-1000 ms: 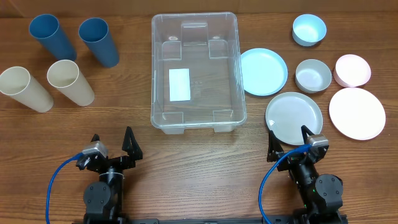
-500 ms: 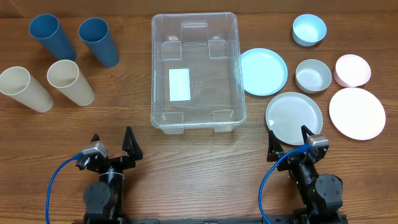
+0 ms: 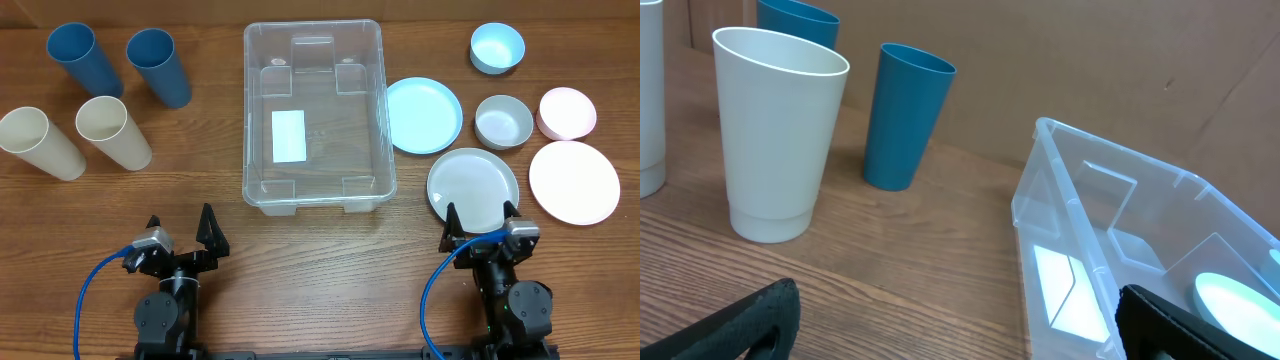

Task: Pack container
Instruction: 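Move the right gripper to the large white plate's rim and grasp it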

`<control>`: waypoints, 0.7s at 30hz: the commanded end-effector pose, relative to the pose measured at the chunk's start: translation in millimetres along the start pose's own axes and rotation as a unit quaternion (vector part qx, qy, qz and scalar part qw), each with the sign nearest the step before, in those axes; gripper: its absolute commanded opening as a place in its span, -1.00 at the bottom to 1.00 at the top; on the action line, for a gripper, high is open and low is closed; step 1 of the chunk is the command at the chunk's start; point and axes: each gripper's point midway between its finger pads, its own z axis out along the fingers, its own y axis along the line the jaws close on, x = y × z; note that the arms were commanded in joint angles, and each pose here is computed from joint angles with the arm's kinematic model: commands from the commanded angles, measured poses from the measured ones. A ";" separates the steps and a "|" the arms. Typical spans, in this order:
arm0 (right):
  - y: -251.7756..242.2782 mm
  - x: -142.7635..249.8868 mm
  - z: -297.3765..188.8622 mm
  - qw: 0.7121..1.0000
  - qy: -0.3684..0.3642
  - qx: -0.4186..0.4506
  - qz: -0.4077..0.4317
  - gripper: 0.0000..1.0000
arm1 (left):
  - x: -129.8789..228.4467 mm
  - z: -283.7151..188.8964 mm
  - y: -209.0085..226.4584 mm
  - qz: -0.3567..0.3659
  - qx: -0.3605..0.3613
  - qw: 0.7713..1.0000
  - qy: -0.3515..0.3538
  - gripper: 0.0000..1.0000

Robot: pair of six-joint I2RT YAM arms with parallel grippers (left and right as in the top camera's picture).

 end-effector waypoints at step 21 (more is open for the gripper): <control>25.4 -103.5 21.3 0.938 0.329 0.049 0.099 1.00 | -0.5 -0.2 0.1 -0.004 0.002 1.000 -0.003 1.00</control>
